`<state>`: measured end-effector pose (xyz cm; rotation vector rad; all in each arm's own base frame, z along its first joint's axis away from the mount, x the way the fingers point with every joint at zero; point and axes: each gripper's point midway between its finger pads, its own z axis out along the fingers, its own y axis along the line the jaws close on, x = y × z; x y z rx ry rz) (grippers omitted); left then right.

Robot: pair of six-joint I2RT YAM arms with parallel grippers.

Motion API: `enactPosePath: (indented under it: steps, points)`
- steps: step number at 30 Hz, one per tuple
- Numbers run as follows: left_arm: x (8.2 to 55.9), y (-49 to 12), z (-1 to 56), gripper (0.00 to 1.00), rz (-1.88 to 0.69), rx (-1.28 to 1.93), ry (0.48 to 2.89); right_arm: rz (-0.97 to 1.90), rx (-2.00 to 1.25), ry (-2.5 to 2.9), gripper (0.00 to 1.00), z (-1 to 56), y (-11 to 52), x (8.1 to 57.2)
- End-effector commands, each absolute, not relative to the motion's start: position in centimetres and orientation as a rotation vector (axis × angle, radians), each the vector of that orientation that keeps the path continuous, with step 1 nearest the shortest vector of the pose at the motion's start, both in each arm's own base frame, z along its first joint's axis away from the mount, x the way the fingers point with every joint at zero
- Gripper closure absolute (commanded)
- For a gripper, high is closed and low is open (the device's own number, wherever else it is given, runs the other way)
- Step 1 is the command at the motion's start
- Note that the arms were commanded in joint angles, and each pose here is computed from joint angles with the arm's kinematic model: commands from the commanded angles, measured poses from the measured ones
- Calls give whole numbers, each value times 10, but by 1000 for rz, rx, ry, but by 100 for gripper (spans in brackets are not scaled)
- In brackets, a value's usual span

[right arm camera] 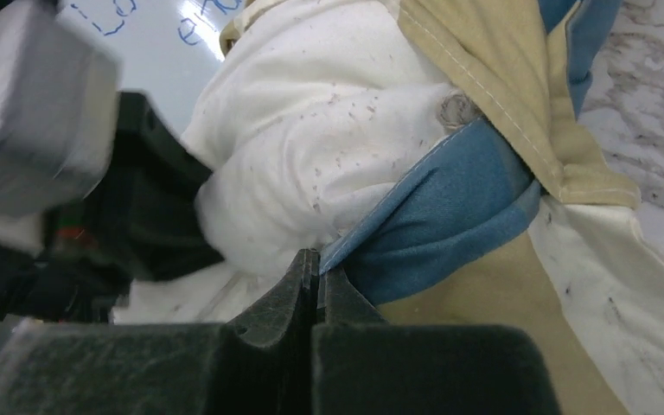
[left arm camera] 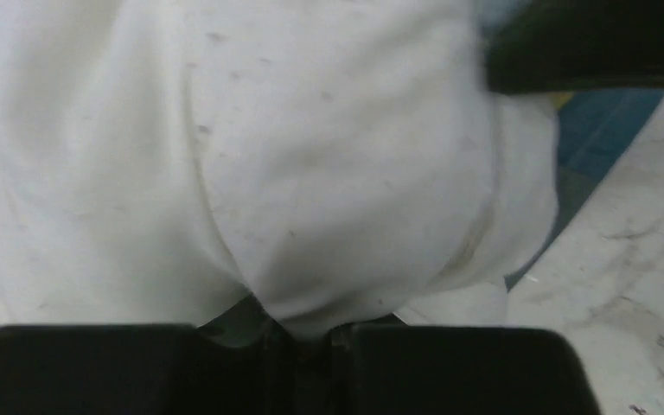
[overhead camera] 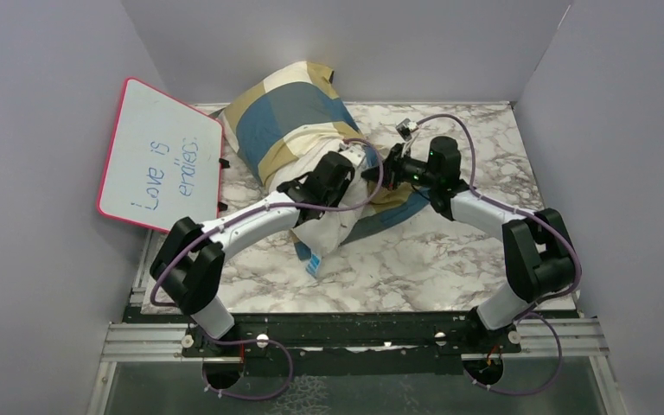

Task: Put the pillow into the pillowcase
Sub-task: Stuff the pillow into the pillowcase.

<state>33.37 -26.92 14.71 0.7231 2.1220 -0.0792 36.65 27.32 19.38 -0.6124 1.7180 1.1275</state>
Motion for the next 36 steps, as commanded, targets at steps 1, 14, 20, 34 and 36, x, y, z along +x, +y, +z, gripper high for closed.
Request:
enactPosePath:
  steps: [1, 14, 20, 34, 36]
  points:
    - [420, -213, 147, 95, -27, 369, 2112, 1274, -812, 1569, 100, 230, 283, 338]
    - [461, -250, 31, 100, -99, 347, 2327, 1485, -1201, 1401, 100, 262, 285, 276]
    - [482, -230, 12, 100, -122, 251, 2374, 1484, -1266, 1425, 100, 263, 276, 253]
    - [537, -208, 48, 100, -231, 83, 2345, 1188, -1181, 1987, 100, 187, 255, 270]
    - [543, -203, 54, 100, -292, 27, 2336, 1174, -1199, 2015, 100, 182, 258, 264]
